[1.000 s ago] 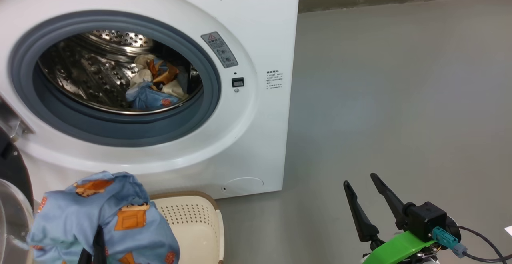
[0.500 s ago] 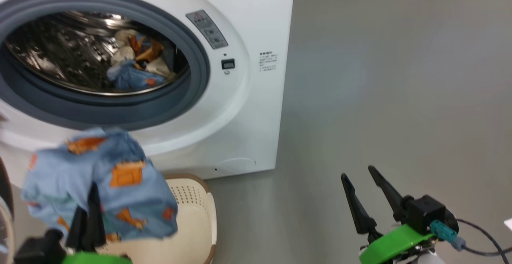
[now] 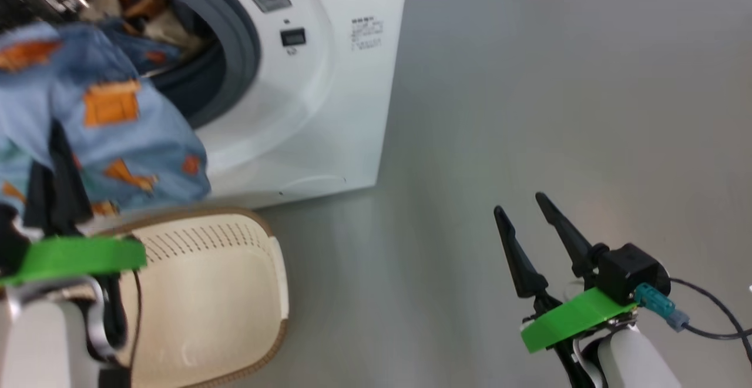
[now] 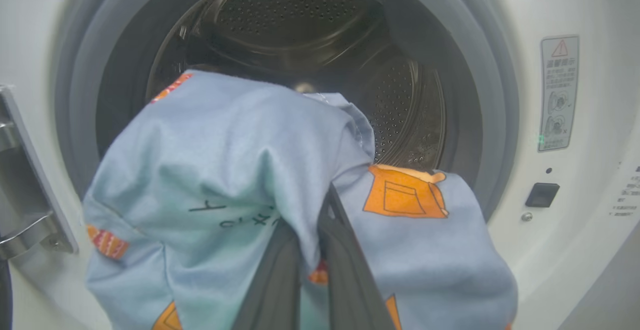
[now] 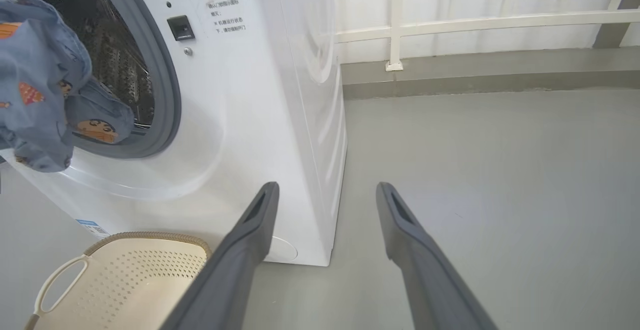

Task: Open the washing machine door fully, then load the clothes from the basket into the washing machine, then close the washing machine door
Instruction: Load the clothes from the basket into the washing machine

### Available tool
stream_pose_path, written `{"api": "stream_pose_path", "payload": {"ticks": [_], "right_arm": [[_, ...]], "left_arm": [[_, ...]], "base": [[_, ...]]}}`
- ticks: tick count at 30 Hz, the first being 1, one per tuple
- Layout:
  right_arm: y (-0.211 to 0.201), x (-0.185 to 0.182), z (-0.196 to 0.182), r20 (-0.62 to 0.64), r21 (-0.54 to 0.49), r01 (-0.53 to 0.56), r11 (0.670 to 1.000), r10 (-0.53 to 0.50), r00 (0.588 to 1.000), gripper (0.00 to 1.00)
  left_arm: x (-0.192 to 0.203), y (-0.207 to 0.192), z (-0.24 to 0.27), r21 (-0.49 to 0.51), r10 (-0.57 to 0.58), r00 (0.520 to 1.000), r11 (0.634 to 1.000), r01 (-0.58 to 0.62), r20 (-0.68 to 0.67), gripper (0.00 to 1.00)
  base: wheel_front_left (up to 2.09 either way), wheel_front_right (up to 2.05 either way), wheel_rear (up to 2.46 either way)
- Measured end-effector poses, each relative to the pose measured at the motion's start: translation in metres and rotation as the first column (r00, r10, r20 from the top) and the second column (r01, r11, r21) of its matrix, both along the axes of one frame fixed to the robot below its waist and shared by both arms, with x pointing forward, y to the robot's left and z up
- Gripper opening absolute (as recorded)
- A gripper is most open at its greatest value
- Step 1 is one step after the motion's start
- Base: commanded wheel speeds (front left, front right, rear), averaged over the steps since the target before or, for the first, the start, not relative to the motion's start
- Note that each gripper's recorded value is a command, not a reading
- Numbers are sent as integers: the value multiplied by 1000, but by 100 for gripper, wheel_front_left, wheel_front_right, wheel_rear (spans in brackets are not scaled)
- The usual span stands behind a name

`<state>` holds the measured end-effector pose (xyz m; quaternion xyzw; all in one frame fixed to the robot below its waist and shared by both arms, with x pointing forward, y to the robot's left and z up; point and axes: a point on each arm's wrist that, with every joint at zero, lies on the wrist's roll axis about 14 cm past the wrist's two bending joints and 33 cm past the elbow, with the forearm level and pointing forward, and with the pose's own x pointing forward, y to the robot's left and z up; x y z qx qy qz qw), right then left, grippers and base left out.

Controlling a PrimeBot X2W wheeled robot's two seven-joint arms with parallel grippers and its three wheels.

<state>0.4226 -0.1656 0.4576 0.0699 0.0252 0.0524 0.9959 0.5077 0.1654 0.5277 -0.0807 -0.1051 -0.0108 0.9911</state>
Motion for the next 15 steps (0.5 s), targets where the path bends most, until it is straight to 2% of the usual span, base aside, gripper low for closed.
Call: {"api": "stream_pose_path", "payload": {"ticks": [15], "right_arm": [[-10, 32, -47, -92, -2, 20, 1000, -20, 996, 100]], "left_arm": [[101, -17, -41, 42, -66, 998, 997, 67, -25, 0]], "base": [[0, 0, 0]]}}
